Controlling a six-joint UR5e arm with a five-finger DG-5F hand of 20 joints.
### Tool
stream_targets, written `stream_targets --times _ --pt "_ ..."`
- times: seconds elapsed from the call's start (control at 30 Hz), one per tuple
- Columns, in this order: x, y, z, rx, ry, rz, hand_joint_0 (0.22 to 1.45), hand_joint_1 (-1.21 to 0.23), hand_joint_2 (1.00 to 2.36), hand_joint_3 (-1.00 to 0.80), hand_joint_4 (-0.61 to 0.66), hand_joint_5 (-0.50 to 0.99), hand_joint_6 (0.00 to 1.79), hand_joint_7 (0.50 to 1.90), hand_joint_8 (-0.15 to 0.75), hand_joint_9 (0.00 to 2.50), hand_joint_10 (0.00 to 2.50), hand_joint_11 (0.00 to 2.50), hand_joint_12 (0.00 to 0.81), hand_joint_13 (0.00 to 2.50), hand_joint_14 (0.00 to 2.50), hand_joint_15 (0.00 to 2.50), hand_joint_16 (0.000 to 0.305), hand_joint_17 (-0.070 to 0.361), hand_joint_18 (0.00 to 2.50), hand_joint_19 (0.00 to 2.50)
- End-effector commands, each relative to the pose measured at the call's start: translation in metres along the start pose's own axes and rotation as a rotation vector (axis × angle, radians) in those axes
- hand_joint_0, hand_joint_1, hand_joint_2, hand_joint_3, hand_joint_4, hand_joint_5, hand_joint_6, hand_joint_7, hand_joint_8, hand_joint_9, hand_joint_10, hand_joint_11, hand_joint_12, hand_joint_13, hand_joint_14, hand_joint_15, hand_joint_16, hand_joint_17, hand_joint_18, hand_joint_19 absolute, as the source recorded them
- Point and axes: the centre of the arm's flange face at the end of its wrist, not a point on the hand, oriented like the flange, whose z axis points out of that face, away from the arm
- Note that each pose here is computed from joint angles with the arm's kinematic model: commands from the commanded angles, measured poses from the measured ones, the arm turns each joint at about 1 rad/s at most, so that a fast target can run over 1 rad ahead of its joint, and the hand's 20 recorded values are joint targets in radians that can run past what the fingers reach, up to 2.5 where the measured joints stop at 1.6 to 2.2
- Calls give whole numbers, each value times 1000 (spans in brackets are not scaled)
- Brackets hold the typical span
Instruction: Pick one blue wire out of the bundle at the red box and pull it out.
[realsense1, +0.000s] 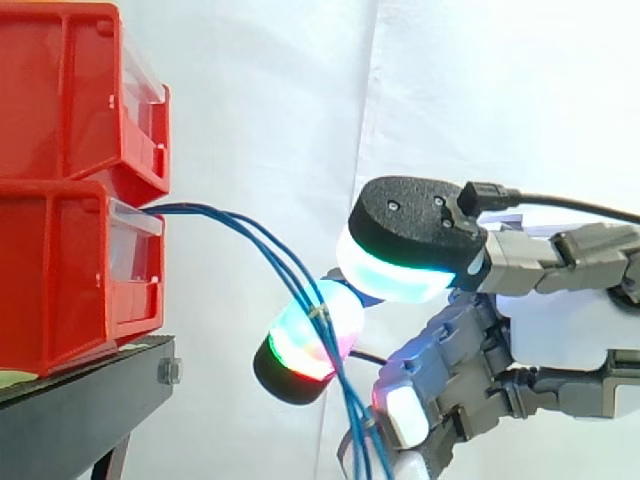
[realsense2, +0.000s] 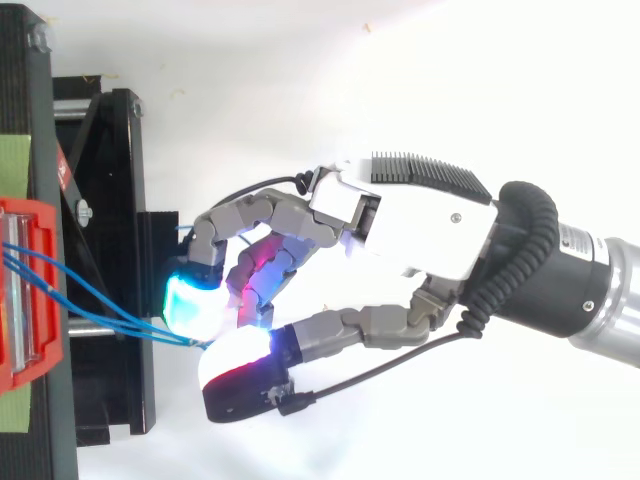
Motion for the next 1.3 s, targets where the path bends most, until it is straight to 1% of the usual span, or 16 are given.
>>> stream_targets --times 0.0,0.03,0.07,0.1,0.17,0.3,0.37,0.4,0.43,0.5,0.6,0.73,0.87,1.0,1.07,1.27 --pt "11 -19 3 -9 -14 -30 494 -649 1003 -450 108 -82 611 1125 334 1139 18 618 433 851 21 582 55 124 720 620" --pt "12 -18 5 -22 -16 -19 494 -649 1003 -451 115 -77 576 1182 330 1138 17 607 434 849 20 578 55 124 717 621" --pt "17 -25 6 -28 -20 -15 494 -648 1003 -450 118 -76 573 1182 330 1131 16 610 433 849 20 573 55 125 717 613" --pt "20 -28 9 -44 -25 -3 493 -649 1003 -449 141 -74 560 1196 332 1130 16 605 435 848 21 568 55 125 719 612" --pt "25 -38 12 -48 -28 2 493 -648 1003 -449 151 -71 547 1211 335 1132 16 605 433 847 20 571 55 125 717 620" --pt "29 -43 14 -59 -31 7 504 -653 1005 -439 142 -69 535 1241 335 1133 18 610 431 843 21 571 55 123 712 625" --pt "29 -43 15 -66 -36 12 513 -660 1004 -429 128 -69 534 1254 337 1137 18 610 427 843 22 578 54 121 711 619" --pt "29 -42 16 -71 -38 4 525 -672 1006 -417 115 -74 568 1219 333 1137 18 623 423 846 22 567 53 120 707 622" --pt "29 -42 16 -72 -39 2 529 -682 1006 -410 110 -99 675 1059 335 1141 19 625 422 853 22 579 53 119 712 623" --pt "29 -43 16 -72 -41 -6 537 -696 1007 -406 88 -111 707 1078 332 1137 16 632 421 857 20 576 52 118 717 624" --pt "30 -40 17 -84 -45 -11 551 -717 1008 -398 91 -137 805 970 331 1124 17 653 419 856 21 580 52 116 717 617" --pt "30 -39 18 -95 -51 -26 567 -705 1013 -317 69 -145 858 1012 328 1142 20 653 417 875 21 584 50 113 719 611" --pt "31 -38 18 -101 -52 -23 561 -675 1020 -199 47 -143 891 1046 333 1160 17 669 415 879 21 593 50 113 734 617" --pt "27 -40 18 -90 -49 -8 562 -684 1016 -78 37 -131 920 1019 372 1199 14 672 455 928 21 577 60 134 814 570" --pt "28 -39 18 -94 -49 6 569 -699 1013 -53 39 -130 921 1036 377 1204 16 659 463 933 19 577 61 137 825 564" --pt "28 -39 18 -94 -49 9 594 -752 1017 -61 -21 -140 931 1046 358 1185 18 679 442 918 19 577 57 127 803 577"
